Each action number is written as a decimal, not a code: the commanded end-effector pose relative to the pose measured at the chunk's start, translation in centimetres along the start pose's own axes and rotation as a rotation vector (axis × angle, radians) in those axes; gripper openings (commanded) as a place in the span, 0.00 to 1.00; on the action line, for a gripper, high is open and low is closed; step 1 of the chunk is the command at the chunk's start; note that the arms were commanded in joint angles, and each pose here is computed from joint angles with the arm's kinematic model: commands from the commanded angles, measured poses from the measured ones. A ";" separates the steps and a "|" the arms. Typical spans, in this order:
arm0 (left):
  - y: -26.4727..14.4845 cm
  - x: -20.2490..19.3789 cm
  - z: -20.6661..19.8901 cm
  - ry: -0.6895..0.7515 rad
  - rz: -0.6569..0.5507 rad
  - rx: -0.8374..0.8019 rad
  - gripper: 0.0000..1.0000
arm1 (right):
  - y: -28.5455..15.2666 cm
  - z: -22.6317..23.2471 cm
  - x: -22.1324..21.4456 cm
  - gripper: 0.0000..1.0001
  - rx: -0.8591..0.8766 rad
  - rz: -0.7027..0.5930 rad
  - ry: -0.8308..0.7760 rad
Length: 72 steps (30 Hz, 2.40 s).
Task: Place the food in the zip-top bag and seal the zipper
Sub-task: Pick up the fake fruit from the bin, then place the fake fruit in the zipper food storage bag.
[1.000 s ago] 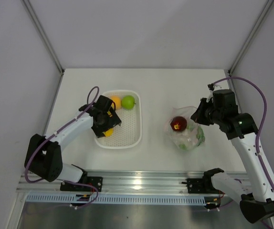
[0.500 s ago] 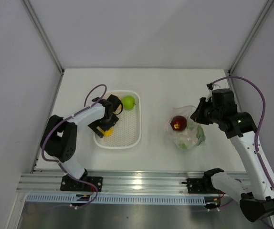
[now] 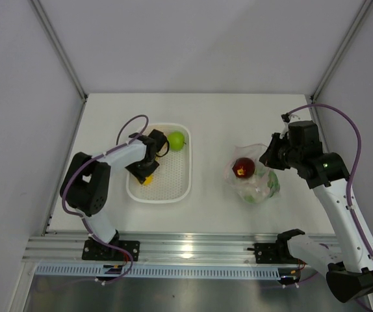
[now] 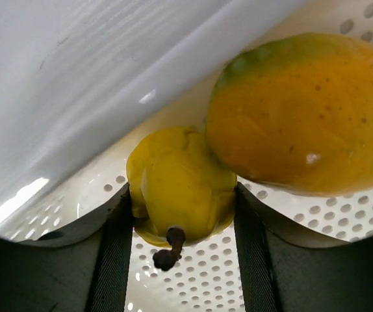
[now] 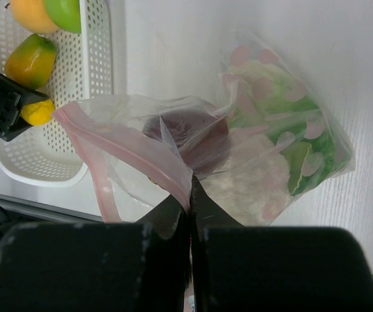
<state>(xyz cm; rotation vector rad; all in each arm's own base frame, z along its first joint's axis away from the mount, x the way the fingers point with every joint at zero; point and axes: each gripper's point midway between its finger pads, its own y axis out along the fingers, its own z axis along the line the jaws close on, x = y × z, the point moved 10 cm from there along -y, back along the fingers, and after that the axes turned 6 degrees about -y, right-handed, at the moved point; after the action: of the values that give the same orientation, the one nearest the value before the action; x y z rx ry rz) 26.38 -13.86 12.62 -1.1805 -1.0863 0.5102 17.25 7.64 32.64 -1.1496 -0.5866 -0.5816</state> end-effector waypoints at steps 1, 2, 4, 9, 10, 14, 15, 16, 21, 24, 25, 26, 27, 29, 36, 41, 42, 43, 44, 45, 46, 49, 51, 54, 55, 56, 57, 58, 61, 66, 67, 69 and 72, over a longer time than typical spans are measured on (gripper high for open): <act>-1.3 -0.4 -0.2 0.028 -0.007 -0.086 0.19 | -0.3 0.1 0.7 0.00 -0.007 -0.041 -0.016; -1.8 -0.7 -0.2 0.042 -0.007 -0.106 0.14 | -0.2 0.1 0.8 0.00 -0.009 -0.038 -0.014; -3.1 -0.7 -0.1 0.055 0.000 -0.152 0.07 | -0.1 0.0 0.9 0.00 -0.017 -0.034 -0.014; -9.3 -1.3 0.8 0.130 0.010 -0.322 0.01 | 0.2 0.2 1.5 0.00 -0.023 -0.021 -0.006; -10.6 -1.3 1.1 0.159 -0.006 -0.364 0.01 | 0.1 0.3 1.6 0.00 -0.019 -0.022 -0.006; -18.7 -1.7 1.8 0.278 0.050 -0.750 0.01 | -0.4 0.3 1.8 0.00 -0.034 -0.027 -0.014; -19.2 -1.9 2.1 0.365 0.056 -0.830 0.01 | -0.7 0.3 1.8 0.00 -0.041 -0.028 -0.014; -20.2 -1.9 2.2 0.386 0.088 -0.926 0.01 | -0.8 0.3 1.9 0.00 -0.044 -0.029 -0.014; -26.1 -3.0 1.5 0.553 0.299 -1.455 0.01 | -1.3 1.1 2.4 0.00 0.000 0.001 -0.024; -27.2 -5.1 0.1 0.674 0.381 -1.558 0.01 | -1.8 1.4 2.5 0.00 0.025 -0.018 -0.015; -27.4 -5.6 -0.1 0.687 0.408 -1.589 0.01 | -1.9 1.6 2.5 0.00 0.035 -0.017 -0.013; -27.8 -6.1 -0.2 0.708 0.467 -1.633 0.01 | -1.8 1.7 2.4 0.00 0.043 -0.003 -0.010; -28.3 -7.0 -0.4 0.724 0.481 -1.685 0.01 | -1.9 1.9 2.5 0.00 0.060 0.010 -0.012; -29.1 -7.7 -0.6 0.745 0.458 -1.721 0.01 | -2.0 2.3 2.7 0.00 0.076 0.015 -0.019; -29.4 -10.9 -0.7 0.844 0.482 -1.736 0.01 | -2.3 2.9 2.9 0.00 0.098 -0.002 0.002; -28.3 -12.1 -0.9 0.910 0.376 -1.692 0.01 | -2.7 3.3 2.9 0.00 0.137 -0.024 0.018; -28.6 -12.2 -1.0 0.912 0.350 -1.685 0.01 | -2.8 3.5 2.9 0.00 0.147 -0.018 0.018; -28.3 -12.4 -1.4 0.902 0.309 -1.662 0.01 | -2.8 3.6 2.9 0.00 0.155 -0.019 0.024; -27.9 -12.8 -1.8 0.913 0.296 -1.646 0.01 | -2.9 3.6 2.9 0.00 0.156 -0.025 0.028; -27.7 -13.2 -2.1 0.915 0.294 -1.628 0.02 | -3.0 3.6 2.9 0.00 0.157 -0.032 0.033; -27.4 -13.5 -2.5 0.920 0.297 -1.606 0.03 | -3.0 3.7 3.0 0.00 0.159 -0.036 0.037; -26.7 -14.4 -3.8 0.943 0.304 -1.500 0.07 | -3.4 4.3 3.8 0.00 0.192 -0.049 0.044; -26.0 -14.9 -4.2 0.944 0.302 -1.468 0.10 | -3.8 4.7 4.0 0.00 0.208 -0.061 0.057; -25.2 -15.3 -4.2 0.945 0.310 -1.423 0.12 | -4.2 4.8 4.3 0.00 0.207 -0.095 0.073; -24.9 -15.4 -4.1 0.947 0.317 -1.415 0.12 | -4.2 4.8 4.4 0.00 0.208 -0.098 0.075; -24.8 -15.5 -4.0 0.958 0.331 -1.423 0.12 | -4.1 4.9 4.6 0.00 0.209 -0.090 0.074; -24.8 -15.6 -3.9 0.969 0.343 -1.435 0.12 | -4.0 4.9 4.6 0.00 0.208 -0.086 0.075; -25.1 -15.7 -4.0 0.975 0.348 -1.471 0.13 | -4.0 5.1 4.7 0.00 0.213 -0.088 0.075; -25.4 -16.3 -3.6 1.035 0.439 -1.535 0.25 | -4.1 5.0 4.9 0.00 0.204 -0.103 0.078; -25.3 -16.6 -2.5 1.113 0.507 -1.600 0.55 | -3.5 4.7 4.9 0.00 0.177 -0.094 0.072; -25.2 -16.5 -2.4 1.129 0.485 -1.607 0.58 | -3.5 4.7 4.9 0.00 0.174 -0.095 0.065; -24.9 -15.9 -1.8 1.140 0.443 -1.579 0.69 | -3.5 4.4 4.9 0.00 0.150 -0.109 0.067; -24.8 -14.6 -1.0 1.151 0.341 -1.551 0.83 | -3.1 4.0 4.5 0.00 0.131 -0.088 0.061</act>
<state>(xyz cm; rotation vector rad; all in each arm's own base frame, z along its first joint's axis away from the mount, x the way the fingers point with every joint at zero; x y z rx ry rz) 16.86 -36.58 27.69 -2.5463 -0.0377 -0.8330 17.21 10.15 37.01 -1.0316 -0.5351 -0.5506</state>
